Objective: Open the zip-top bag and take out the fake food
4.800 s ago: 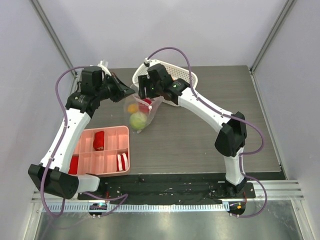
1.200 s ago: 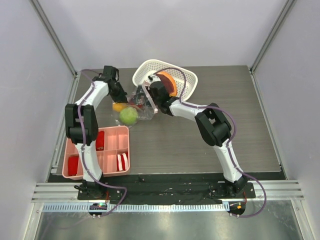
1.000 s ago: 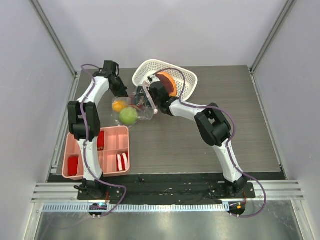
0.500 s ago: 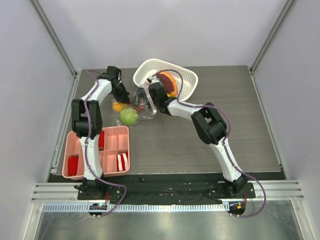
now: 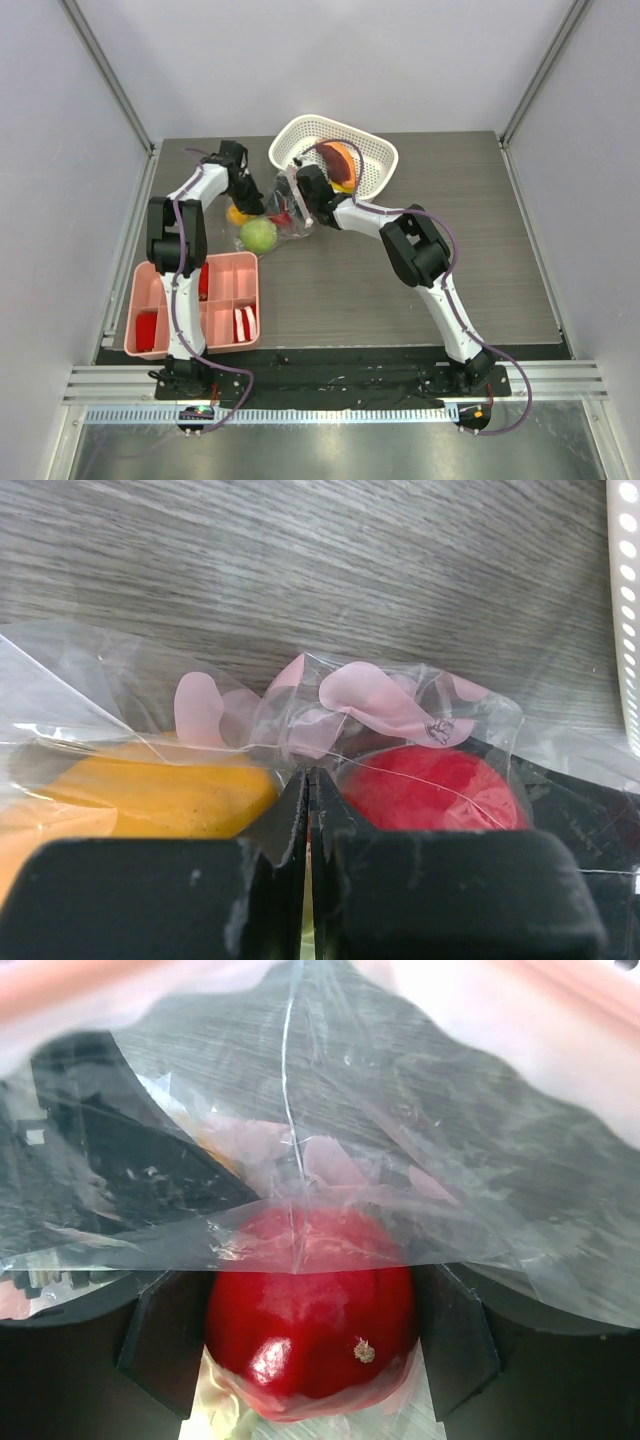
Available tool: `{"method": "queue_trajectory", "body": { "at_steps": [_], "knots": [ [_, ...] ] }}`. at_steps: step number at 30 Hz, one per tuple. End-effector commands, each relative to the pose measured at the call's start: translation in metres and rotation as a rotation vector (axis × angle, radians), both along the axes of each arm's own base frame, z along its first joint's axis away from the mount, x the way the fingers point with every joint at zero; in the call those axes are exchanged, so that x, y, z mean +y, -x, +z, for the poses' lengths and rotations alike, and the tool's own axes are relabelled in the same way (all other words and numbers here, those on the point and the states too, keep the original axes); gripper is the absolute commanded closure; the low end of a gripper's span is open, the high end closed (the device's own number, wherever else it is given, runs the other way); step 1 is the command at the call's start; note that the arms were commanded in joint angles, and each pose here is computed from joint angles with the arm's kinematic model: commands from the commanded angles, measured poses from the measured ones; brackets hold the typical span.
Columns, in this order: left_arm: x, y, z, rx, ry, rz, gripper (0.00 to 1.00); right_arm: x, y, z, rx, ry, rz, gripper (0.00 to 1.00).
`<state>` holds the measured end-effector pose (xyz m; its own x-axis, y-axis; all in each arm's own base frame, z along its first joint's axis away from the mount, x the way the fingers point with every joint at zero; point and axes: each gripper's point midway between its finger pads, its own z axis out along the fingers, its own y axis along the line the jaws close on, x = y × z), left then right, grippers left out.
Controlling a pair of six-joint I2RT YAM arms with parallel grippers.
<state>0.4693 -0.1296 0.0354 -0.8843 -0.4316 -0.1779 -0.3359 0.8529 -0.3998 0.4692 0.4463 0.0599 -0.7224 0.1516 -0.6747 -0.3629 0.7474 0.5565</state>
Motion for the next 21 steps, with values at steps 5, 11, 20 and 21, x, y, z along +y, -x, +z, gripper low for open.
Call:
{"method": "queue_trajectory", "body": {
  "at_steps": [5,11,20,21],
  "knots": [
    [0.001,-0.005,0.074,-0.128,-0.029,-0.054,0.95,-0.008,0.013,0.052,-0.008,-0.007,0.027,0.61],
    [-0.003,0.004,0.15,-0.278,0.015,-0.044,0.65,-0.033,0.024,0.086,0.008,0.047,-0.006,0.9],
    [-0.04,0.058,0.225,-0.399,0.221,-0.121,0.54,-0.07,0.051,0.119,0.058,0.136,-0.061,0.98],
    [-0.044,0.068,0.234,-0.414,0.248,-0.123,0.53,-0.075,0.051,0.123,0.049,0.154,-0.071,0.99]
  ]
}}
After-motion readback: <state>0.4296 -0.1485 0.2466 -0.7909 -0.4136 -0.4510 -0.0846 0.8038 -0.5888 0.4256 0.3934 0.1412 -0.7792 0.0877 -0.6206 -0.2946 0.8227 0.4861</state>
